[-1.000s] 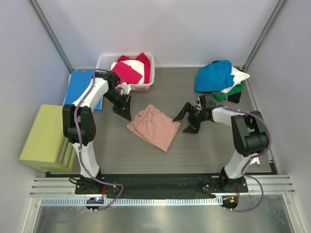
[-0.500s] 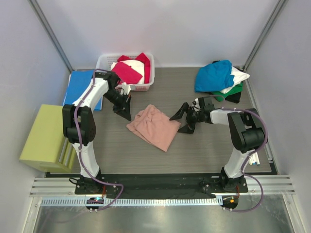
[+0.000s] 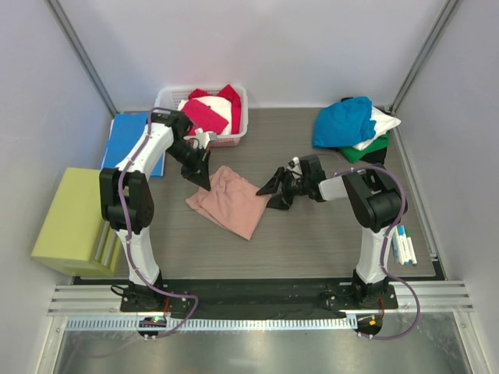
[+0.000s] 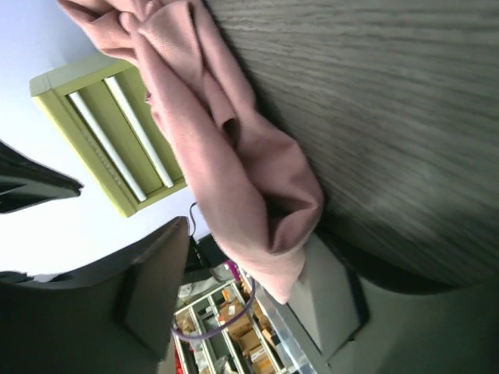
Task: Fold and stack the t-shirts
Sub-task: Neatly place the folded tshirt to the corner
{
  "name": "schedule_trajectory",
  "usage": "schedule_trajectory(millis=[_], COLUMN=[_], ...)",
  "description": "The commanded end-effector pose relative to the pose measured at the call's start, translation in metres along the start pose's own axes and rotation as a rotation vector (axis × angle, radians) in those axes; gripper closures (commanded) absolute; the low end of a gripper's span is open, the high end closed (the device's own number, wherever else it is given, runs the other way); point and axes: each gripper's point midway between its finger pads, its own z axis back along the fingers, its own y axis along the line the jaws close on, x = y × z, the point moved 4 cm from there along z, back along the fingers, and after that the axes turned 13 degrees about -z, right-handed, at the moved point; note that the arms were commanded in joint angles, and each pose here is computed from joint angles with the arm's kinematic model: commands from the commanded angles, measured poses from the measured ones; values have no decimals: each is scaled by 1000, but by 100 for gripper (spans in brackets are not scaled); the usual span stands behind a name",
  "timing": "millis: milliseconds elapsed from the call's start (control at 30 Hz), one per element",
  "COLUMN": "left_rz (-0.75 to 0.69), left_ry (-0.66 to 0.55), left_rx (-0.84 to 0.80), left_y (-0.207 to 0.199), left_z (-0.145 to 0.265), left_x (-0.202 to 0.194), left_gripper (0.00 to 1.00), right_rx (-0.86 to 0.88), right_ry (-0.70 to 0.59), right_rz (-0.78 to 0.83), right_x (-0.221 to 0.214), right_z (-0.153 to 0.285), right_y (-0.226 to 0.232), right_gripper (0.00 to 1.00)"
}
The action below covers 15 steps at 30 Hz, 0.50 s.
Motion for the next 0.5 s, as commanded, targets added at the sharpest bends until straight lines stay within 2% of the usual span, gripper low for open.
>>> schedule_trajectory(millis=[0, 133, 200, 233, 333, 367, 467], left_rz=[12, 15, 17, 17, 8, 6, 2], left_ry=[37, 43, 46, 49, 54, 54, 51], left_rx=[-30, -32, -30, -26, -12, -12, -14], left_y=[-21, -20, -20, -19, -18, -19, -20], left_z=[17, 15, 15, 14, 15, 16, 18], left_x=[-12, -13, -14, -15, -17, -18, -18], left_gripper=[100, 100, 100, 100, 100, 100, 100], right_rx=[-198, -209, -211, -216, -204, -195, -166], right_ry=[-119, -99, -89, -89, -94, -96, -107], right_rz=[-60, -46, -41, -40, -30, -22, 22], right_x=[2, -1, -1, -1, 1, 2, 5], right_z=[-24, -39, -46, -48, -51, -51, -48], right_y=[-63, -64, -63, -63, -56, -51, -27], right_gripper=[37, 53, 66, 76, 91, 99, 99])
